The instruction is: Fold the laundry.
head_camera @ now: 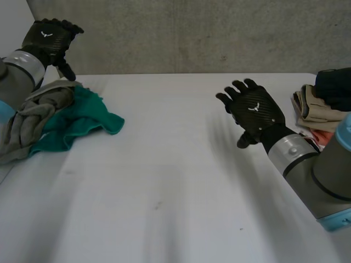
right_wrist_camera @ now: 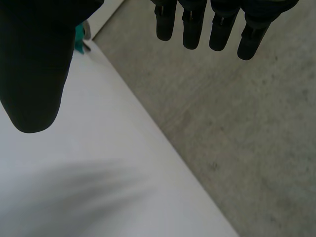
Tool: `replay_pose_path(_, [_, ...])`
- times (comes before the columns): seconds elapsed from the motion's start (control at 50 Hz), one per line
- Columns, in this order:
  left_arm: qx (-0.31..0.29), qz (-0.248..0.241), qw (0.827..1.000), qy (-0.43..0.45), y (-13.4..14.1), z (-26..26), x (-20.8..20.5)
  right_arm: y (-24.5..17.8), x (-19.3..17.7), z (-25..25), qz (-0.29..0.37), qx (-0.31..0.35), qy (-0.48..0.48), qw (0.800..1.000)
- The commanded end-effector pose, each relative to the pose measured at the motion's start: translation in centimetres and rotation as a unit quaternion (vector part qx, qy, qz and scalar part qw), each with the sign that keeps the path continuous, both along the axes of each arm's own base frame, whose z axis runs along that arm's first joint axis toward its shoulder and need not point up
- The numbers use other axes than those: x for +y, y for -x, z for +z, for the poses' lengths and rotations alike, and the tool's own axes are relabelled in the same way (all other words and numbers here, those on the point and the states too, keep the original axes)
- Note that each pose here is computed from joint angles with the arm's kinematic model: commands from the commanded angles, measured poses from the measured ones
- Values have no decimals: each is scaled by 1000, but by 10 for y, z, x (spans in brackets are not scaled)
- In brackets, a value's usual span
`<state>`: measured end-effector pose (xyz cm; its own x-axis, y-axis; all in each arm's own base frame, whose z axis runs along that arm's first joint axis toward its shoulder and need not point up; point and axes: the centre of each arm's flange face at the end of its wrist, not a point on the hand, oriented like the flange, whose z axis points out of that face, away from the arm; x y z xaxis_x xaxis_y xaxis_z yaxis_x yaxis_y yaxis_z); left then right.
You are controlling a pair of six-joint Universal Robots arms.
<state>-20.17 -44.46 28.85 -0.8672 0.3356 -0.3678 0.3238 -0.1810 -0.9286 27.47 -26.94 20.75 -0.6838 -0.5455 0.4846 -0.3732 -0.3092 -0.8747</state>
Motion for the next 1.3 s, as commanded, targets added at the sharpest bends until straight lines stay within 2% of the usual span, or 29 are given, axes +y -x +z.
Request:
replay_pose_path(0.02, [-79,9,990,-116,-13,-34,6,-6,4,0,11,-2,5,1000])
replay_pose_path(0.04, [-105,8,986,-133,-15,-48,5,-7,4,-1,10,-2,5,1000])
replay_pose_path(0.12, [-140,10,979,-148,-18,-81,-4,-9,5,-6,12,1,-2,1000])
replay_pose_path(0.36, [-141,10,984,-109,-8,-140,-29,-9,4,-12,11,4,-8,1000])
replay_pose_path(0.56, [-163,34,985,-53,-1,-146,-42,-10,6,-16,14,8,-12,1000])
replay_pose_path(0.68, [-202,29,978,-53,2,-154,-44,-10,6,-16,13,13,-9,1000])
replay_pose_path(0.78, [-209,36,975,-68,-2,-150,-43,-9,5,-16,12,14,-7,1000])
replay_pose_path(0.86, [-187,37,980,-60,3,-117,-36,-8,3,-13,9,11,-4,1000])
replay_pose_path(0.94, [-128,28,991,-35,18,-62,-17,-6,-1,-10,4,9,2,1000])
replay_pose_path(1.04, [-16,-14,1000,-4,46,22,34,0,-10,-3,-11,4,8,1000])
replay_pose_path(1.18, [82,-100,992,12,82,90,115,11,-25,15,-33,-16,25,999])
replay_pose_path(1.3, [118,-120,986,-13,97,99,147,22,-36,25,-52,-30,19,998])
